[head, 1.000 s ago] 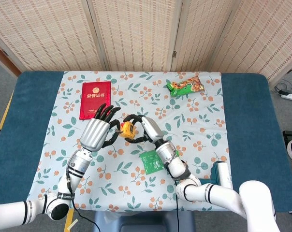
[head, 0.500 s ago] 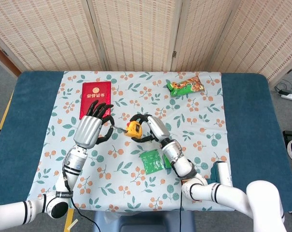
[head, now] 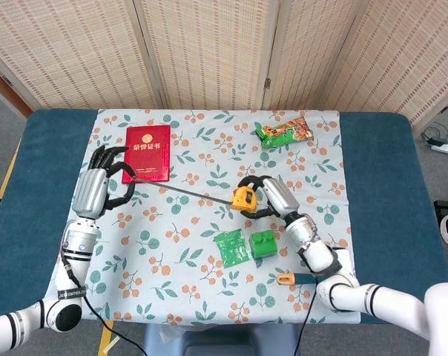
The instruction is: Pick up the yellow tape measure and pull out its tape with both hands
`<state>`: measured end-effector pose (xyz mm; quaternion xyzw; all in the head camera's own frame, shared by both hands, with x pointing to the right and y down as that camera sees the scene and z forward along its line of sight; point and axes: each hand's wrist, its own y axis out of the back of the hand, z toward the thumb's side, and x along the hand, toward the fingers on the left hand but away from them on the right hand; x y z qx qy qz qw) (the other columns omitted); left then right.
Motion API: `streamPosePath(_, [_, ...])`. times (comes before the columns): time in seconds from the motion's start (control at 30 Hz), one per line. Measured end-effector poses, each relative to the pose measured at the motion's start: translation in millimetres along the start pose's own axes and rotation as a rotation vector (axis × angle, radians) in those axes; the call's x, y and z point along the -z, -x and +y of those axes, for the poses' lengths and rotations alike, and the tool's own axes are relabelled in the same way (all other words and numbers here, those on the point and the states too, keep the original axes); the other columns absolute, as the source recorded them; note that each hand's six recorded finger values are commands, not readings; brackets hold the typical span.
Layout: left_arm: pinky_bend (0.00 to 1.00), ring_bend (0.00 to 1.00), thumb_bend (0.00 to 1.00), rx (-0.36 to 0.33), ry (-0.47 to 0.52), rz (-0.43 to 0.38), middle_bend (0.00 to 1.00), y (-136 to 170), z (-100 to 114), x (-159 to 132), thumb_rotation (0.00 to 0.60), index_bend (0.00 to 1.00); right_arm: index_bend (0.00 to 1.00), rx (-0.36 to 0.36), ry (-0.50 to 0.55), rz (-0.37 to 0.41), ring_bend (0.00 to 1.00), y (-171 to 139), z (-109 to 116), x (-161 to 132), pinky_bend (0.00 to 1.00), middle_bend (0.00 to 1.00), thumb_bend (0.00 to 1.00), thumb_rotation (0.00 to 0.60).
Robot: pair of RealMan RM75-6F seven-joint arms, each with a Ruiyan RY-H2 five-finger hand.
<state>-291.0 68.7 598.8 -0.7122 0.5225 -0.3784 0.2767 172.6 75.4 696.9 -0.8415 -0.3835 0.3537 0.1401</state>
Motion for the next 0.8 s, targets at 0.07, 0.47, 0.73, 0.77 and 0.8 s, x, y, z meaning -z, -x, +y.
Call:
streamPosePath(0.07, [0.04,0.15,0.58,-0.011,0.019,0.022,0.21,0.9,8.6,10.4,0.6,0.54,0.58,0.001,-0.019,-0.021,0.44,-9.4,8.5,11.1,0.21,0.5,0.42,0.6])
streamPosePath(0.47, [0.04,0.15,0.58,-0.015,0.042,0.109,0.21,5.9,32.0,53.9,0.6,0.53,0.58,0.011,-0.097,-0.114,0.44,-64.2,43.4,65.3,0.21,0.5,0.42,0.6])
streamPosePath(0.73, [0.04,0.14,0.58,-0.015,0.051,0.135,0.21,6.0,39.5,68.1,0.6,0.53,0.58,0.029,-0.118,-0.164,0.44,-88.3,61.5,91.3,0.21,0.5,0.42,0.6])
streamPosePath(0.77, [0.04,0.14,0.58,-0.015,0.05,0.135,0.21,5.9,39.6,68.6,0.6,0.53,0.58,0.029,-0.122,-0.167,0.44,-89.8,63.2,92.5,0.21,0.5,0.42,0.6])
streamPosePath(0.8, [0.03,0.14,0.58,-0.015,0.051,0.136,0.21,5.9,39.6,68.8,0.6,0.53,0.58,0.029,-0.122,-0.168,0.44,-90.8,64.1,93.1,0.21,0.5,0.42,0.6])
